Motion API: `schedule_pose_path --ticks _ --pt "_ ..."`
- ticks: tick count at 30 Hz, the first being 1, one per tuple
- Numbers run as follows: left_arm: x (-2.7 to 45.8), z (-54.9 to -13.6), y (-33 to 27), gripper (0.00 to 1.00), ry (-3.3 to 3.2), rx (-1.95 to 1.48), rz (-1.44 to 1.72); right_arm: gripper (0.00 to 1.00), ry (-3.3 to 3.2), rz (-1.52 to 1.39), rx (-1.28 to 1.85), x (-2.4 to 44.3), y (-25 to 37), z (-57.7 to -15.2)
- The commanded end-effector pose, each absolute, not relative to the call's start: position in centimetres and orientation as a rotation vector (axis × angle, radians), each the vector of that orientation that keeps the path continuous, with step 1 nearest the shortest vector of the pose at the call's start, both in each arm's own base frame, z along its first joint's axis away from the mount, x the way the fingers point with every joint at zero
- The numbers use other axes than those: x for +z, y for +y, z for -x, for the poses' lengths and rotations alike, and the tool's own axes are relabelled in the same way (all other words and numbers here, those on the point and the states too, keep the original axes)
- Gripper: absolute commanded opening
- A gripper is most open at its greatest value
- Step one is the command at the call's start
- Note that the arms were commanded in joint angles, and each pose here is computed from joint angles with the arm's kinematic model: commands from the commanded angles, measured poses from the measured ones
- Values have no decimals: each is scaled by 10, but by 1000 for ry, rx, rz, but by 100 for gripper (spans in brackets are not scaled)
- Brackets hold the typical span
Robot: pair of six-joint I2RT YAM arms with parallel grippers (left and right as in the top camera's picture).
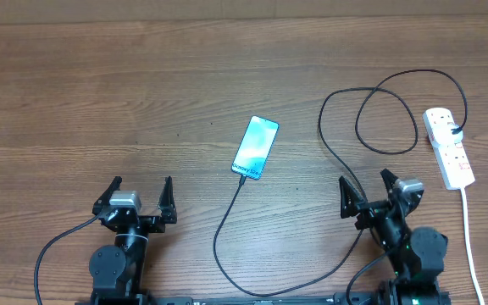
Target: Plug charger to phone and switch on socket
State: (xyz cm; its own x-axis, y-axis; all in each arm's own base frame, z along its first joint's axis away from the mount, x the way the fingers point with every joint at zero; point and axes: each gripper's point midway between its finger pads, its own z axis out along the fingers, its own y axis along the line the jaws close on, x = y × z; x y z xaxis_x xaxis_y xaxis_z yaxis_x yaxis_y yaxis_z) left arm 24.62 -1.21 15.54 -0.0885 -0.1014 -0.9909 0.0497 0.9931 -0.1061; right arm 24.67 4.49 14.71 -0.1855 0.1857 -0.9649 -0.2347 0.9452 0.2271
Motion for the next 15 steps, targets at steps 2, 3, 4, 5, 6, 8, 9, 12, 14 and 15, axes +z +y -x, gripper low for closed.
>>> schedule_pose_path --ticks 2,3,4,5,6,8,9,12,14,15 --pt "156 -246 -13 100 1649 -118 29 100 1639 51 386 163 47 -243" --pt "156 -246 -13 100 1649 -118 29 100 1621 55 385 167 47 -242" --pt "156 -246 -13 100 1649 -118 29 100 1606 58 383 170 47 -241" --pt "156 -246 -13 100 1649 -117 29 100 1592 60 382 173 47 -240" --pt "156 -246 -13 100 1649 -118 29 100 1582 62 381 175 47 -240" --pt "156 -246 -13 100 1649 -118 29 100 1580 63 381 176 47 -240" --pt "156 -246 -13 100 1649 -118 29 100 1580 63 381 176 47 -240" --pt "156 -246 -13 100 1649 -118 29 100 1580 63 381 176 47 -240" --pt "156 -246 -13 100 1649 -118 29 100 1580 63 381 176 47 -240" --pt "156 -246 -13 100 1649 -118 29 100 1580 63 381 176 47 -240"
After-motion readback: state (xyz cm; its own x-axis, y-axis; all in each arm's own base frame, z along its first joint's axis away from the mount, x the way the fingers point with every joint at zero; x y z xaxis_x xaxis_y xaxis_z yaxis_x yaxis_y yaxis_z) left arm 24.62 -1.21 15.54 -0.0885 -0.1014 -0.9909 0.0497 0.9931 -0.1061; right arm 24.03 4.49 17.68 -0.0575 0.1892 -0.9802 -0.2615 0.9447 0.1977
